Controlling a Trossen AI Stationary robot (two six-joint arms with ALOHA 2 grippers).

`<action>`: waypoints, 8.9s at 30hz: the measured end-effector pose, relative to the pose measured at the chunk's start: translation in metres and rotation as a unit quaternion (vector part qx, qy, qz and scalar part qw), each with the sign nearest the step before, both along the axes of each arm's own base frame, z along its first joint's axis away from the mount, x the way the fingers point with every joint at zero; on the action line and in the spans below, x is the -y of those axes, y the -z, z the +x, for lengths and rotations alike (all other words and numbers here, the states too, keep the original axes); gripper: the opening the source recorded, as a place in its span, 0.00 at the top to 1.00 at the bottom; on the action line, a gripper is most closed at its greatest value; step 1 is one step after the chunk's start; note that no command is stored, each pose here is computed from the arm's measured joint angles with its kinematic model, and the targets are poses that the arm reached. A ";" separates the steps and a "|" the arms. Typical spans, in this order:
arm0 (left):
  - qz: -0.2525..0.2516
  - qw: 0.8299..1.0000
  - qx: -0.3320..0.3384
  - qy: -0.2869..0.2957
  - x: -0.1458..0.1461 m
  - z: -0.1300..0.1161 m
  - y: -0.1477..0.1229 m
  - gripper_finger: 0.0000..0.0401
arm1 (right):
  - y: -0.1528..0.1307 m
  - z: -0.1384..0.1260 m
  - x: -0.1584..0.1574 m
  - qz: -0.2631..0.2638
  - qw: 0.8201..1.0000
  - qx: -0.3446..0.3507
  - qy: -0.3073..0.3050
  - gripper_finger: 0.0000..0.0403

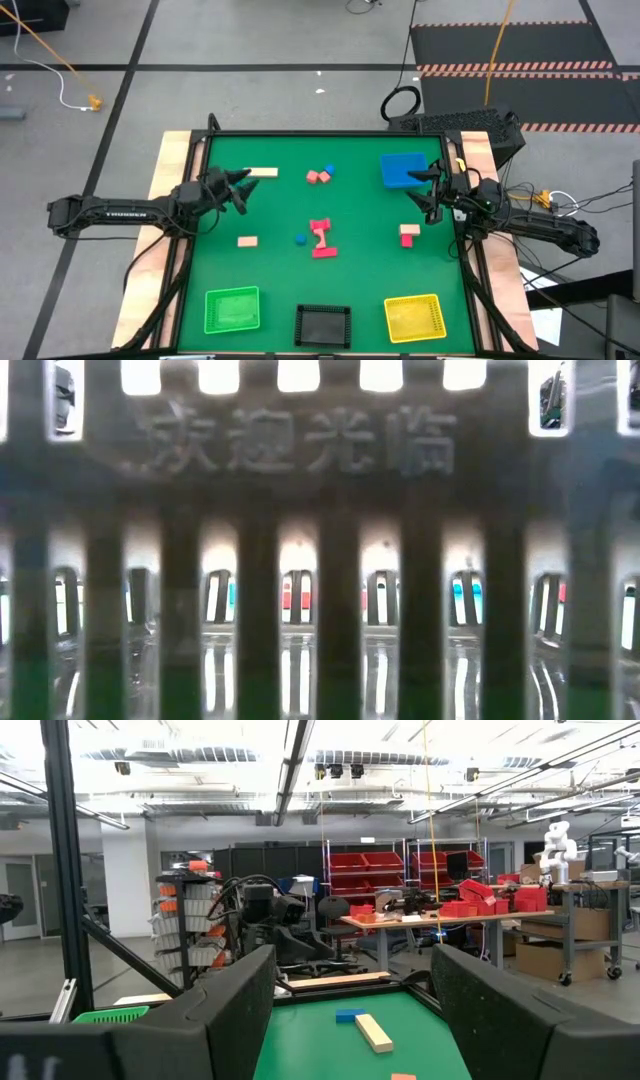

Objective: Sort & place blocks by color
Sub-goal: Put the light brown block into the green bin, then put the blue block into the black bin

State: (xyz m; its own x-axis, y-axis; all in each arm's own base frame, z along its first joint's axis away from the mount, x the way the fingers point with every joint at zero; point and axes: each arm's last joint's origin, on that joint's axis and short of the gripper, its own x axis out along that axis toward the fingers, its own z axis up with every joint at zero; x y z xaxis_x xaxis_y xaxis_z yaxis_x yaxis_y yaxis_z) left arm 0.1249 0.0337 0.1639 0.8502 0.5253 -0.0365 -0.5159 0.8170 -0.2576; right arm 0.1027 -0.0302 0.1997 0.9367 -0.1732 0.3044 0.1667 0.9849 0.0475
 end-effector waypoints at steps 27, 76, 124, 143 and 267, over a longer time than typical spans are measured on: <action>-0.012 0.994 -0.083 0.068 0.005 0.028 -0.054 0.40 | 0.000 0.000 0.000 0.000 1.000 0.000 0.000 0.36; -0.104 0.849 -0.476 0.204 0.086 0.020 0.013 0.09 | 0.000 0.000 0.000 0.000 1.000 0.000 0.000 0.36; -0.097 0.821 -0.521 0.212 0.089 0.019 0.043 0.51 | 0.000 0.000 0.000 0.000 1.000 0.000 0.000 0.36; -0.122 0.898 -0.357 0.227 0.096 0.050 0.019 0.67 | 0.000 0.000 0.000 0.000 1.000 0.000 0.000 0.36; -0.383 0.791 -0.368 0.303 0.215 0.016 -0.025 0.44 | -0.005 -0.002 -0.001 -0.009 1.000 0.028 0.000 0.36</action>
State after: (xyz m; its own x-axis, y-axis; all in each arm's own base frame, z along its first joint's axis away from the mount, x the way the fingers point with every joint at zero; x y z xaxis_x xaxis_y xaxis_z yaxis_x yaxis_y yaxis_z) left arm 0.1408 -0.1812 0.1890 0.5383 -0.3858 -0.7493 -0.3301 0.7215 -0.6087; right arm 0.1009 -0.0296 0.2051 0.9178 -0.1667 0.3603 0.1639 0.9857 0.0385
